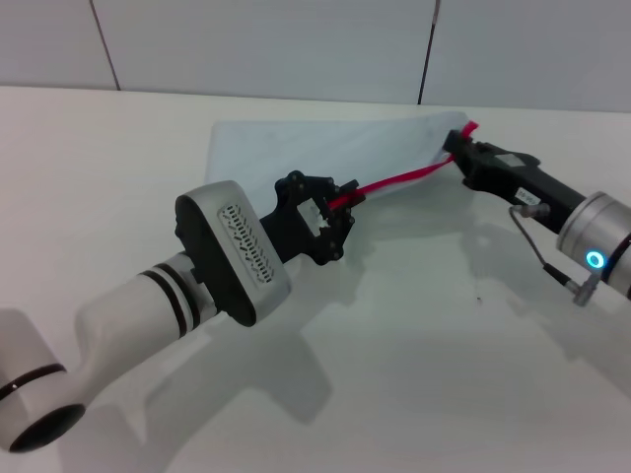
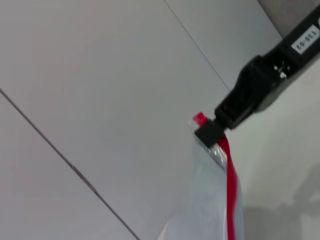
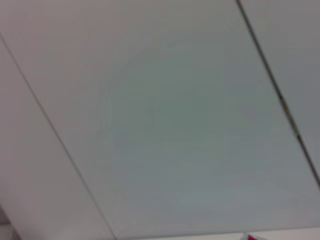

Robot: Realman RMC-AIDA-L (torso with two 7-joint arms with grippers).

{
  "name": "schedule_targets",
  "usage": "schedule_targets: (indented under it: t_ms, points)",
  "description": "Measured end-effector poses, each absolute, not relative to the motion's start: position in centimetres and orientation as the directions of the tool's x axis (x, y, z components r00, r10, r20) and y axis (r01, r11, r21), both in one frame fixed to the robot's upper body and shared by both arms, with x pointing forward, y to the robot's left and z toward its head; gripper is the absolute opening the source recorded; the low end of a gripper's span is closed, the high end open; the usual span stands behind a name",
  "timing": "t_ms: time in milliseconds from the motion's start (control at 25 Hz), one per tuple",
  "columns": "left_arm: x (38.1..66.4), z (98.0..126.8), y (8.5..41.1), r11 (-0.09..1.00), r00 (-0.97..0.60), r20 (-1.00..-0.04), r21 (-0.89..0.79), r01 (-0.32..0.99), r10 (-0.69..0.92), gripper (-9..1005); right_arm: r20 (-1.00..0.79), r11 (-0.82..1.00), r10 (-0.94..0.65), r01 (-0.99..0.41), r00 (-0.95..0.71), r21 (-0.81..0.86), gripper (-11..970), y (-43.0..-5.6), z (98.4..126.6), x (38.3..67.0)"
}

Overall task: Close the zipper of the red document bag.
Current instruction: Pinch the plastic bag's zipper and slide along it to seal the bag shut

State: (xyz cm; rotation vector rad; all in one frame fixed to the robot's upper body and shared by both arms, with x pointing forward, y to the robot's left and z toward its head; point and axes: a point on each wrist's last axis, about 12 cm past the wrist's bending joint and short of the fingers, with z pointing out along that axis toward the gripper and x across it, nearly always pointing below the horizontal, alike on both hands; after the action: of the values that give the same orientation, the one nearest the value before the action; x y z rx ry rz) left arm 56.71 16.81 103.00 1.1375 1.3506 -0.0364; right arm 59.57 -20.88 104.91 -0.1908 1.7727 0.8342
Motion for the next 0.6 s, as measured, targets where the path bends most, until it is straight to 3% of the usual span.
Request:
schedule_targets:
  t_ms: [600]
  points:
    - [53.2,99.9,20.0,0.595,0.131,-0.815,0.512,0.619,0.565,94,-0.87,0.802,0.378,-0.358,-0.316,0.478,108,-26.6,104.0,58.3]
